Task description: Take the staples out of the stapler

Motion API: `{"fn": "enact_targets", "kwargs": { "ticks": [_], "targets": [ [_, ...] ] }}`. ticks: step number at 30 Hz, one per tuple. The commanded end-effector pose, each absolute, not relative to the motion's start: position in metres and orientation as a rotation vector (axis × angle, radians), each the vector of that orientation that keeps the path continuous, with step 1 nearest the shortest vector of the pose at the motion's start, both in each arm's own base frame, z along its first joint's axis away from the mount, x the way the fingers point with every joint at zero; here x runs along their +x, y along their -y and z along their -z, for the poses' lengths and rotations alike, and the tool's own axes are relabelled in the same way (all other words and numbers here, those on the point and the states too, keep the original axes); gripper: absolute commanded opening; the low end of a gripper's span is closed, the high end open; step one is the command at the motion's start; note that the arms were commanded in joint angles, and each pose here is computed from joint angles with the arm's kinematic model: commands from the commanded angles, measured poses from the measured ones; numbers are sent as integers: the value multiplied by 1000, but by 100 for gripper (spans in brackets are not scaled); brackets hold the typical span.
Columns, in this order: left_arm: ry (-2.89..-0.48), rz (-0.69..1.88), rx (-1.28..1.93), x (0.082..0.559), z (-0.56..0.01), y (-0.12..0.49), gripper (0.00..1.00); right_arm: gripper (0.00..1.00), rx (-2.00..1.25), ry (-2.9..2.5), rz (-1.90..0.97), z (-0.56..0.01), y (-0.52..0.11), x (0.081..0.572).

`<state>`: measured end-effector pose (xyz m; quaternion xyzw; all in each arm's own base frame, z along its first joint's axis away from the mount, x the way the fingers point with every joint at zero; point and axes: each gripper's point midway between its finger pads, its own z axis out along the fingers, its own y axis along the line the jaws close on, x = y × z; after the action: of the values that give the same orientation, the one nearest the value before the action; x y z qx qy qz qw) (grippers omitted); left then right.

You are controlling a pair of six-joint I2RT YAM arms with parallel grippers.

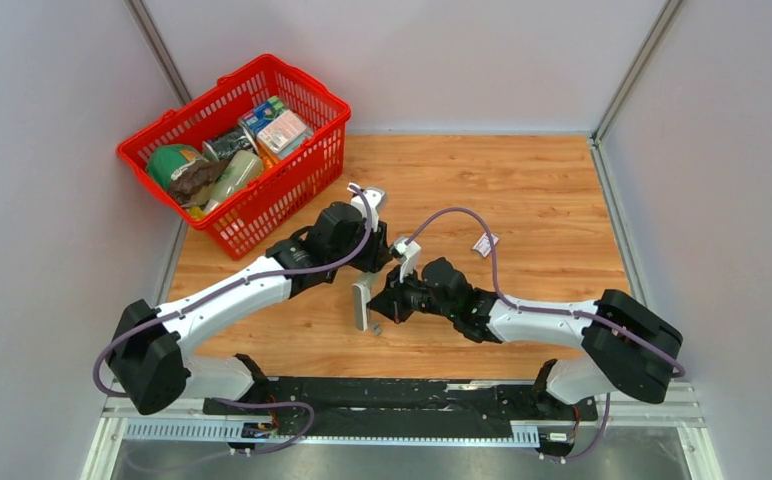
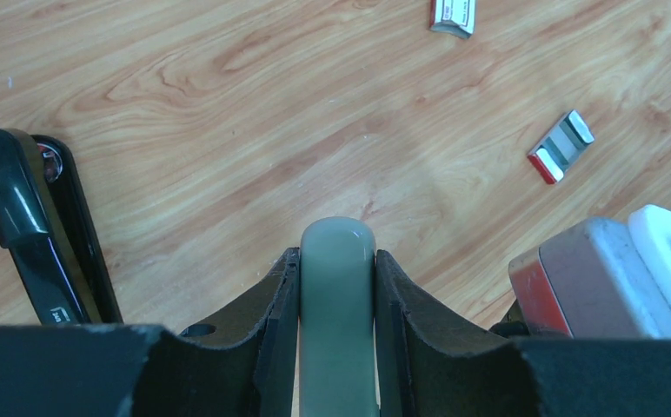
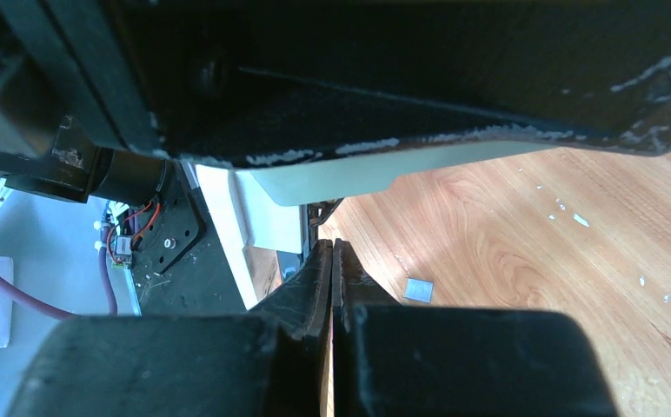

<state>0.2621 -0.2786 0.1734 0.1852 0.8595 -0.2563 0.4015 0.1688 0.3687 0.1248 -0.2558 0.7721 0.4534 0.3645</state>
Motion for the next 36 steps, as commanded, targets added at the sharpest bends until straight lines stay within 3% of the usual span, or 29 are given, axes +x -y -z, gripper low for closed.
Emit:
{"fn": "enact_targets", "kwargs": {
  "ticks": [1, 14, 30, 36],
  "targets": [
    [-2073, 672, 449, 281, -202, 292, 0, 0, -658, -1901, -1280, -141, -383, 163],
    [-2070, 666, 466, 279, -208, 289, 0, 0, -638, -1920, -1242, -140, -380, 167],
    [-1900, 792, 484, 248, -282, 275, 0, 0, -512, -1987, -938, -149, -319, 184],
    [-1799, 829, 464, 238, -312, 266, 0, 0, -502, -1972, -995, -167, -304, 167]
  ]
}}
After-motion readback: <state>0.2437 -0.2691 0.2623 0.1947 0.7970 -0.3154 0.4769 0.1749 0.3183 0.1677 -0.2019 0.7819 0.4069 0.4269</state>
